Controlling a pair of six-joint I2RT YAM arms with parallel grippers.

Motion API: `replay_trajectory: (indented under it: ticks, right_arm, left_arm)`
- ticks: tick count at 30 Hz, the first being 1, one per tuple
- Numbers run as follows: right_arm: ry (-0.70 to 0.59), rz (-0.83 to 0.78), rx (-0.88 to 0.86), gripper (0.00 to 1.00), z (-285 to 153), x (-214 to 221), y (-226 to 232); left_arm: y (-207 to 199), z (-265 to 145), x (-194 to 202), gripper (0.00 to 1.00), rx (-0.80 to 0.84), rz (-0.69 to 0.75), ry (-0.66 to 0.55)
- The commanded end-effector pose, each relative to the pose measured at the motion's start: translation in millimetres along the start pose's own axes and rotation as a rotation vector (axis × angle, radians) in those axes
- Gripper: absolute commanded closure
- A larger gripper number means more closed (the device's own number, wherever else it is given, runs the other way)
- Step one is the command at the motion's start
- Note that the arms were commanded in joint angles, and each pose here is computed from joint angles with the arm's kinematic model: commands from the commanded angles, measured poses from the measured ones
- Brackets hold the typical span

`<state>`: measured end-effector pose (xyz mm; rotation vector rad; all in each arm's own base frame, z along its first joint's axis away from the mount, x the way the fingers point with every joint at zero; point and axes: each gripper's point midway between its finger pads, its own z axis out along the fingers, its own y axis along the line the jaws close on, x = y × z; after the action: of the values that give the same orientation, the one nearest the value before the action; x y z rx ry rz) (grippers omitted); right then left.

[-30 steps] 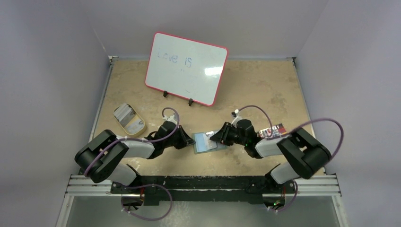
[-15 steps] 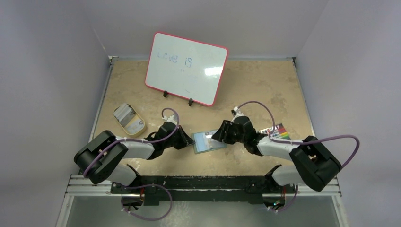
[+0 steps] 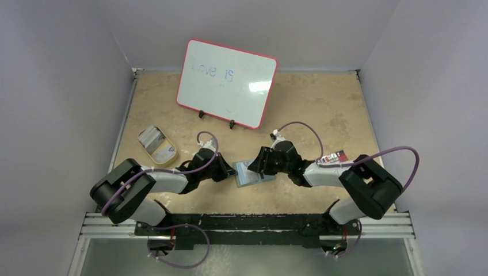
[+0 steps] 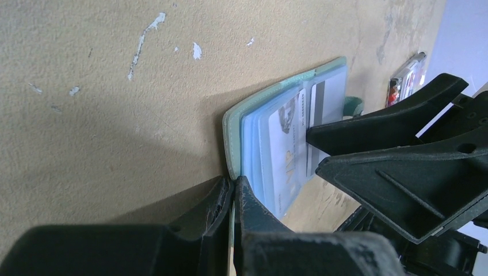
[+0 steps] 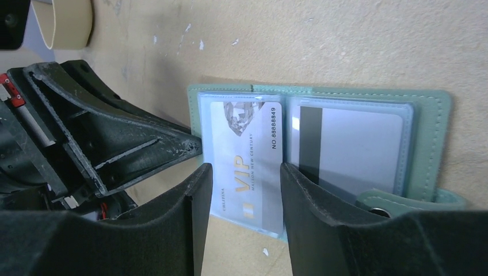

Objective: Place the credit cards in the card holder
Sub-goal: Insert the credit card into the card holder.

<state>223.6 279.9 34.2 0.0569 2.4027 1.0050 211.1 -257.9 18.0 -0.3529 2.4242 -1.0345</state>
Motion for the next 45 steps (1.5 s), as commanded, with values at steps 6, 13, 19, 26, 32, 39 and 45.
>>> replay_trajectory:
  ticks: [6,13,19,26,32,39,45]
  right_arm:
    - [0.021,-0.017,-0.110,0.51,4.2,6.1,26.5]
    - [0.031,-0.056,-0.075,0.55,-10.2,5.9,24.3]
    - [-0.055,-0.101,0.043,0.57,-35.3,-16.5,15.7]
    - [-0.075,-0.114,0.132,0.59,-37.9,-19.0,-3.5]
    - [-0.075,-0.099,0.189,0.68,-26.4,-9.2,-28.6]
    - [-0.054,-0.079,0.192,0.70,-22.6,0.5,-36.0]
    - [-0.050,-0.074,0.191,0.71,-23.0,3.2,-38.2]
  left_arm:
    - [-18.9,0.6,-7.7,1.00,0.047,0.046,-0.017]
    - [-19.8,-2.8,-3.5,1.00,0.030,0.093,0.026]
    - [-28.1,-14.5,-1.5,1.00,0.024,0.156,0.075]
    - [-52.5,-18.5,-4.7,0.96,0.106,0.146,0.079]
    - [-66.3,-13.7,0.1,0.88,0.189,0.097,0.102]
    - [-85.8,-13.1,-3.8,0.72,0.308,0.049,0.073]
    - [-82.1,-8.1,-1.1,0.71,0.313,0.051,0.078]
